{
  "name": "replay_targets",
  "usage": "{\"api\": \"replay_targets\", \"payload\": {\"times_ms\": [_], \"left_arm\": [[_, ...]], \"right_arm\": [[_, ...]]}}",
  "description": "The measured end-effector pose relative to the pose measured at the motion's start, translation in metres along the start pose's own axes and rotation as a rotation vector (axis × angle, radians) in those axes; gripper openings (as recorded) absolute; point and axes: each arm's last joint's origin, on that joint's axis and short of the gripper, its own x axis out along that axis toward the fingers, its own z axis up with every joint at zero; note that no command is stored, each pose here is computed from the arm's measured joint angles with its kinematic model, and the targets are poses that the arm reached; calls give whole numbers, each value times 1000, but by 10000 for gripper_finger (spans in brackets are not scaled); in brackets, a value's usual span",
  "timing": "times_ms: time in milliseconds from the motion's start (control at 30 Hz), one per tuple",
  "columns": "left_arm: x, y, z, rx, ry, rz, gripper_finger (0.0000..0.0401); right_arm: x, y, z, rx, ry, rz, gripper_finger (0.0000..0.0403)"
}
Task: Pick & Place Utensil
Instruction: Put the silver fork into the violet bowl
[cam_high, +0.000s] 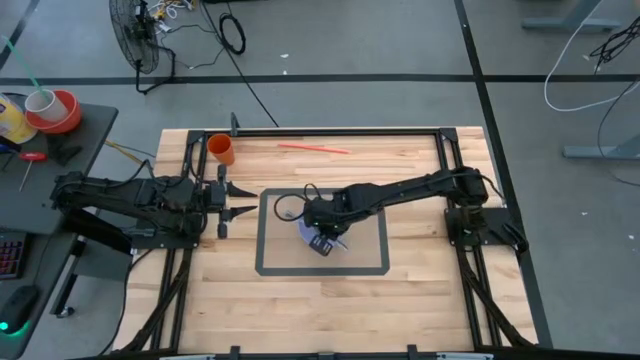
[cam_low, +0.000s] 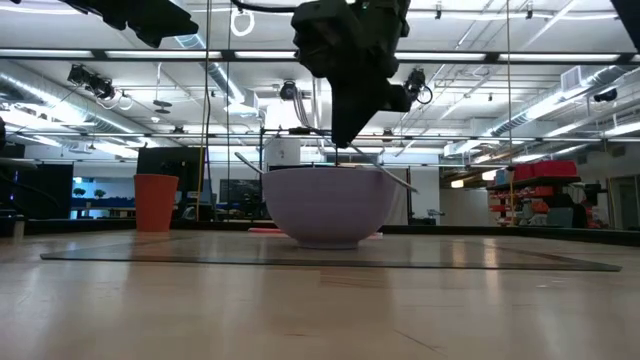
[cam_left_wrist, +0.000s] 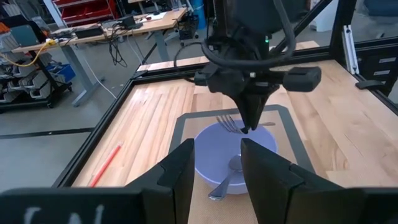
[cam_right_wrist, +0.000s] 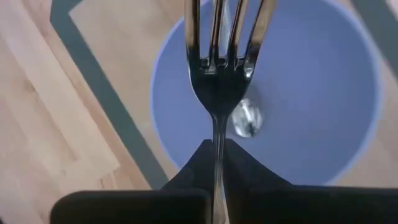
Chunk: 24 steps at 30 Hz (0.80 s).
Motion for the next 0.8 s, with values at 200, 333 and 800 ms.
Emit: {"api": "replay_targets", "payload": {"times_ms": [200, 333, 800], "left_arm": [[0, 0, 0, -1, 0, 0, 135], [0, 0, 0, -4, 0, 0, 135], [0, 0, 0, -4, 0, 0, 135]], "right_arm": [[5, 0, 1, 14, -33, -44, 11], [5, -2, 3, 35, -79, -99, 11], [33, -3, 5, 42, -36, -134, 11]]}}
